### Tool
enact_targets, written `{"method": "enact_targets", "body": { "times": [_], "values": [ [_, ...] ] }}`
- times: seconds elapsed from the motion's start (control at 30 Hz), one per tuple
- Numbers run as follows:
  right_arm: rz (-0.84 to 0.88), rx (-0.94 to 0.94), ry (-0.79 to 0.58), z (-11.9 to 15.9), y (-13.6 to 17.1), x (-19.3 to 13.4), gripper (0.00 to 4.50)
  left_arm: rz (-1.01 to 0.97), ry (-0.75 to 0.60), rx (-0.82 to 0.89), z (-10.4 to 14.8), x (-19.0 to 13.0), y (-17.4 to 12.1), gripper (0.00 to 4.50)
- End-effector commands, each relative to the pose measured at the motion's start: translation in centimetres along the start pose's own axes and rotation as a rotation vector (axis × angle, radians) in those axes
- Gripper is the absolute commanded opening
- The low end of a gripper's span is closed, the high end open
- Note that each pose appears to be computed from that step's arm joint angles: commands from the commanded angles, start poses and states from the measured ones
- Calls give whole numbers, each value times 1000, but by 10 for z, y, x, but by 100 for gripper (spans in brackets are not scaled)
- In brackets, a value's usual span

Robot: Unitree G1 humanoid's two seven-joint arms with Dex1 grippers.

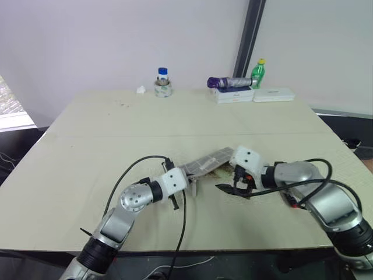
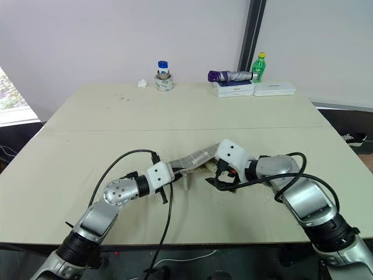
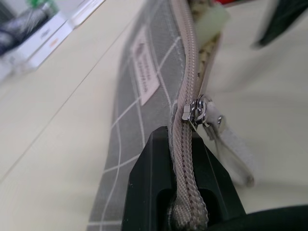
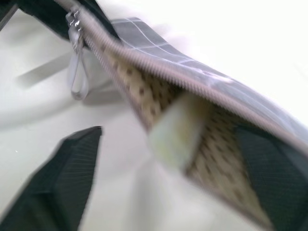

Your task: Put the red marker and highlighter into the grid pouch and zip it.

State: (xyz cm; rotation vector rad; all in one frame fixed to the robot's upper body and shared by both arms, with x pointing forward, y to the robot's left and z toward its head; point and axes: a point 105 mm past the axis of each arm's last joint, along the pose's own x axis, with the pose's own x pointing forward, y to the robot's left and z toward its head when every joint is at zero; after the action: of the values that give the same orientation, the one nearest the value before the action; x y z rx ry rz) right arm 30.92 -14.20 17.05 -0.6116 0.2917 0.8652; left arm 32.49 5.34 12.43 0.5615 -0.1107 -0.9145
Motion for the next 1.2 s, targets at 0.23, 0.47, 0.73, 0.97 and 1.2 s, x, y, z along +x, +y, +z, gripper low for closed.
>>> {"method": "enact_targets", "body": {
  "times": [0.23, 0.47, 0.73, 0.97, 1.2],
  "values": [
    [-248, 146, 142, -44, -45, -67, 436, 245, 75, -185, -4, 9, 33, 0],
    [-419, 386, 320, -113, -51, -99, 436, 246, 39, -185, 9, 23, 26, 0],
    [-454, 592, 314, -136, -31, -94, 383, 218, -4, -182, 16, 27, 25, 0],
    [-464, 600, 268, -127, -34, -88, 44, 200, -28, -178, 17, 22, 24, 0],
    [-276, 243, 96, -51, -31, -77, 33, 182, -55, -181, 16, 14, 31, 0]
  ]
}}
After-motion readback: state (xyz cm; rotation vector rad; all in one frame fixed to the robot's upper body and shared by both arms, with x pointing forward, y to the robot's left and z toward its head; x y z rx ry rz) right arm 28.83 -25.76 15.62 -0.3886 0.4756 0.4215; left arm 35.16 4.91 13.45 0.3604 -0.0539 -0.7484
